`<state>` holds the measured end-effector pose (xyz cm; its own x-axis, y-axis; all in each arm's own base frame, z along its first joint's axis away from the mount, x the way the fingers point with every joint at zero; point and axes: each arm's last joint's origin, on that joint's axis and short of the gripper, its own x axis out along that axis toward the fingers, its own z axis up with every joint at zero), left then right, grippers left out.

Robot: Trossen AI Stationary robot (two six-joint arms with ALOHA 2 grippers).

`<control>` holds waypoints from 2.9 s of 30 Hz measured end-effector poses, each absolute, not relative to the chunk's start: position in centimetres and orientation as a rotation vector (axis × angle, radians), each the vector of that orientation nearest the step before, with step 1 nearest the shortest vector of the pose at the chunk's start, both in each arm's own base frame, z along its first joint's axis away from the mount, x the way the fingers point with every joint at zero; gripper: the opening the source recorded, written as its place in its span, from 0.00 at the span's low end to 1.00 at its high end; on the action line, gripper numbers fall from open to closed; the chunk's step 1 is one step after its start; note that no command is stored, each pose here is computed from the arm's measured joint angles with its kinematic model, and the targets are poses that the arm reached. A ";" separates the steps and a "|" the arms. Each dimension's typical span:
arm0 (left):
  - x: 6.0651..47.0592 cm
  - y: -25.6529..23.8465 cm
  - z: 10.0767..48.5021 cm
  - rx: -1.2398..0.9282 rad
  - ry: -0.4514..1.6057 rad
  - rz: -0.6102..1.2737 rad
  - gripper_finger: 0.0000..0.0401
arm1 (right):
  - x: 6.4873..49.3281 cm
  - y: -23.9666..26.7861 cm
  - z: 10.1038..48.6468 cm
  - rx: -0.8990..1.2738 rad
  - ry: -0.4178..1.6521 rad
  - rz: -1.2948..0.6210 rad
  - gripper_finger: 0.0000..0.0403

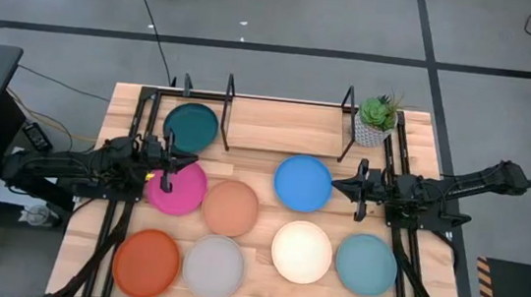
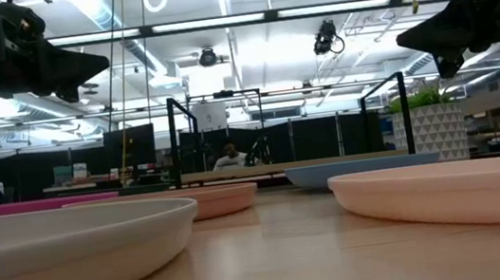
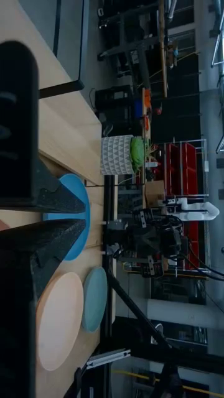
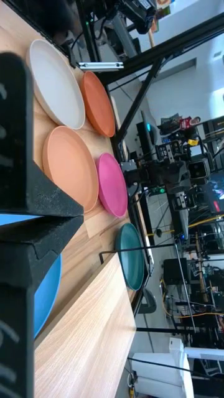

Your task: Place and stack plates onto a shelf

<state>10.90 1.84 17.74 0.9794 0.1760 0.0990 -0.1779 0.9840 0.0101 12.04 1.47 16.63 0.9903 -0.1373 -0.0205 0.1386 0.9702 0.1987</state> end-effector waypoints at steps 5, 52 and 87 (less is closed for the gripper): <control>10.9 1.8 17.7 0.019 -0.098 0.178 0.09 | 12.0 1.5 16.6 0.201 0.007 -0.140 0.03; 10.9 1.8 18.3 -0.199 -0.172 0.160 0.09 | 12.0 1.4 17.7 0.175 -0.106 -0.163 0.03; 10.9 1.6 18.5 -0.275 -0.189 0.081 0.09 | 20.7 4.3 16.1 -0.183 0.797 0.024 0.37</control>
